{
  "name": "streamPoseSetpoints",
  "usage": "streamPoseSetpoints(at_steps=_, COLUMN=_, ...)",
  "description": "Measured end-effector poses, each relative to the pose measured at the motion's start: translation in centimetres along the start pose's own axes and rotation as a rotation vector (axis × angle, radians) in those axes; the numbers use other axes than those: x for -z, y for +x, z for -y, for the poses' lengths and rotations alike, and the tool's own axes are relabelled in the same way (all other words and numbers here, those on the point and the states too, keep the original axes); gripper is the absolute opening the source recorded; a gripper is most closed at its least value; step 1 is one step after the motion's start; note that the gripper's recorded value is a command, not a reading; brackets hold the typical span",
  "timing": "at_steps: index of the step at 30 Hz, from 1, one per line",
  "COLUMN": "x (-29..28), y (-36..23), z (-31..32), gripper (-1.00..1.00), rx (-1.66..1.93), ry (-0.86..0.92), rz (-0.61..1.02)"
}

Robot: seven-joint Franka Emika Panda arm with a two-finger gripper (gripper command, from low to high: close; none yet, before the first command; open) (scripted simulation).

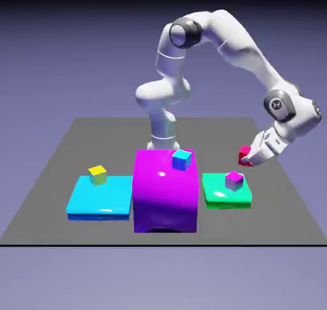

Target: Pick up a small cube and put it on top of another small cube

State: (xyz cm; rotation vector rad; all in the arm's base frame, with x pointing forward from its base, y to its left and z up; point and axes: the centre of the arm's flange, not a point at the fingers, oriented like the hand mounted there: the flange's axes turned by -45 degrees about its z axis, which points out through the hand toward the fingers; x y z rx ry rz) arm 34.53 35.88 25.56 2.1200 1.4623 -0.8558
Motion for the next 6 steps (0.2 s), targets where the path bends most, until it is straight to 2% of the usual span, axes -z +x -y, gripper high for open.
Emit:
streamPoseSetpoints(at_steps=2, x=-3.3, y=0.7, z=0.0, gripper=-1.0, rx=0.0, ry=0.0, rz=0.0)
streamPoseSetpoints(at_steps=3, x=-4.8, y=0.9, z=0.1, gripper=1.0, rx=0.001, ry=0.001, rz=0.0)
streamPoseSetpoints(at_steps=6, x=-3.2, y=0.7, z=0.0, gripper=1.0, rx=0.0, ry=-0.002, rz=0.0)
